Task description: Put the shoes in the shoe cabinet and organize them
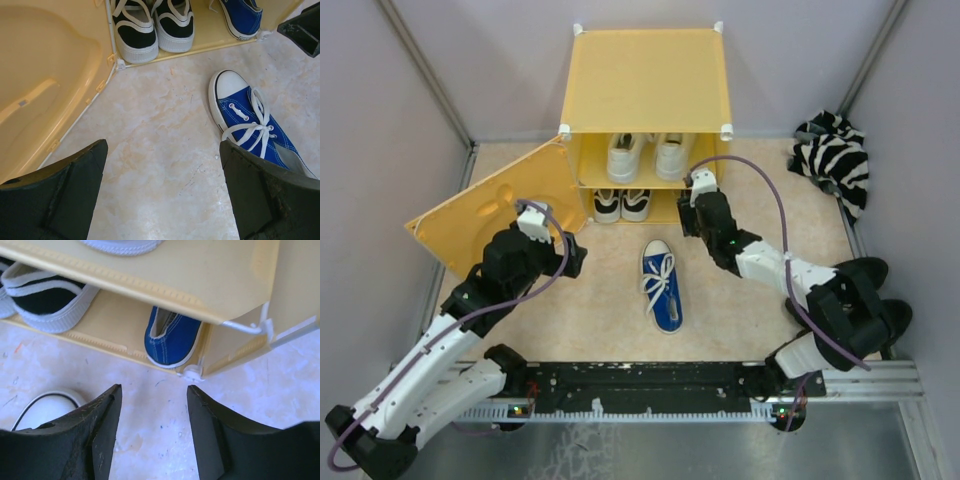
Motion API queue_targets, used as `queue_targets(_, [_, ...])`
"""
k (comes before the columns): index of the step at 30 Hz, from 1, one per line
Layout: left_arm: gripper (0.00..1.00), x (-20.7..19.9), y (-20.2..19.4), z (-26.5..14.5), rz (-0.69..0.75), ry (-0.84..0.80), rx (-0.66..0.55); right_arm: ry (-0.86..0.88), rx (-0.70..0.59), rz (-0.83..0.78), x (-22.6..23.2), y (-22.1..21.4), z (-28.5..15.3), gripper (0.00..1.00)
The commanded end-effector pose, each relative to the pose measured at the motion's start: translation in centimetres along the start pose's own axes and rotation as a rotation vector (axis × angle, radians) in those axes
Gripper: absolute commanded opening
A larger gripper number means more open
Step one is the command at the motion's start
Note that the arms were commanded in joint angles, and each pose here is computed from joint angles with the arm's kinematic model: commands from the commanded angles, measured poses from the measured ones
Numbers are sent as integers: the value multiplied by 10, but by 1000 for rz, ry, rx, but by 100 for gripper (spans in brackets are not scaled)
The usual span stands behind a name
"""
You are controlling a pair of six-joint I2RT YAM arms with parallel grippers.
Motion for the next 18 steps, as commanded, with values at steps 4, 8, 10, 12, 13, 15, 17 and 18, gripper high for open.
queue_targets(4, [99,-1,5,-3,-1,-16,-40,144,15,-98,33,-7,-27,50])
queue_targets(8, [99,-2,6,-5,-3,-19,-48,179,-13,-94,49,-18,-38,48])
queue_targets(10, [99,-1,7,-7,-2,-18,-52,195,13,-115,53,-24,-41,48])
queue_targets(12, [99,-1,7,-7,0,-14,-54,213,60,-166,58,-26,-44,48])
queue_targets(13, [99,0,7,-7,0,-13,-54,220,81,-200,59,-24,-45,48])
queue_targets(15, [99,-1,8,-8,-4,-18,-59,208,121,-301,65,-17,-49,48])
queue_targets(17, [99,-2,9,-8,-6,-25,-64,155,163,-435,70,-10,-51,48])
queue_targets(18, [99,-2,9,-9,-6,-29,-68,120,179,-499,70,-2,-51,49])
Point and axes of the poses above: each gripper's point midway between its finger pads, its own z axis out along the fingers, its own x axis along the line the jaws close on, y = z × x, the point moved 7 cm from there along -z, back along the fingers, and after that the axes turned 14 degrees about -z, right-handed, at the moved point
